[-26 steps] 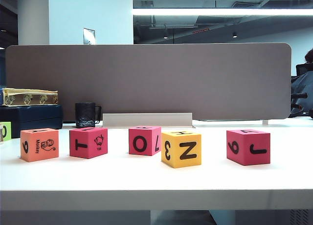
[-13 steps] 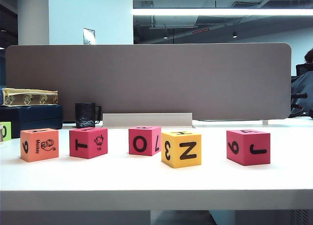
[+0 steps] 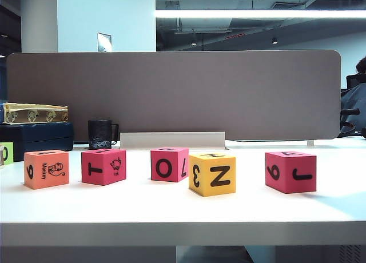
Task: Select the appropriate blocks from the scattered letter blocks on the table and arrange them in a row to spell out "ALOHA".
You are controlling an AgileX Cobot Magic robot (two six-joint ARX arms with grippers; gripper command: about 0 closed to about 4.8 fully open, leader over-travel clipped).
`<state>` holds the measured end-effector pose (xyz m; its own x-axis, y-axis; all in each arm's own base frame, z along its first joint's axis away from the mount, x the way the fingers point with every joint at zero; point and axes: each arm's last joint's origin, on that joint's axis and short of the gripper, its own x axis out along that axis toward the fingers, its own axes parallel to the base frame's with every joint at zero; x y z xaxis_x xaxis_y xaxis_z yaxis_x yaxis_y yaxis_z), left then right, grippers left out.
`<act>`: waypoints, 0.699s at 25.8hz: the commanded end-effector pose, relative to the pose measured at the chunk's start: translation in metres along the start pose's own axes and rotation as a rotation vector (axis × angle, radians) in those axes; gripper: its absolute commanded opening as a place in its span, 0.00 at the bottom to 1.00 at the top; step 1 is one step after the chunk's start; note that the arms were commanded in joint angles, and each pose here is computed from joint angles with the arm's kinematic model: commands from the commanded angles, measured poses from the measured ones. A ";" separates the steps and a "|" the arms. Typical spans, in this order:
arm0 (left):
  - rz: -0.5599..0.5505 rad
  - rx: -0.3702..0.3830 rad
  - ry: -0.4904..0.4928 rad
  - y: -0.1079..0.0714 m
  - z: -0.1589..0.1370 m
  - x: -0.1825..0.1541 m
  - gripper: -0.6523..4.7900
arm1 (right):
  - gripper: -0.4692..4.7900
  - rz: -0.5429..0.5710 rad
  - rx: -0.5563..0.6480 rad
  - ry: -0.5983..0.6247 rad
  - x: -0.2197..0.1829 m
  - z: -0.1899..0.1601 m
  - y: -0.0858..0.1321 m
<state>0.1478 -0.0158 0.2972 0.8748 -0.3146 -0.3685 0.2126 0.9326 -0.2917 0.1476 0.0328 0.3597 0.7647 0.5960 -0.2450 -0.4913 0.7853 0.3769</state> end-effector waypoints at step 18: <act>0.079 0.157 0.505 0.025 0.053 0.125 0.58 | 0.08 0.029 -0.269 0.577 0.102 0.000 0.064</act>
<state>0.2806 -0.0215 0.2927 0.6004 -0.2517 -0.7590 0.2337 0.9630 -0.1344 0.1952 0.1400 0.3554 0.4422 0.5439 -0.7132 -0.6390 0.7490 0.1751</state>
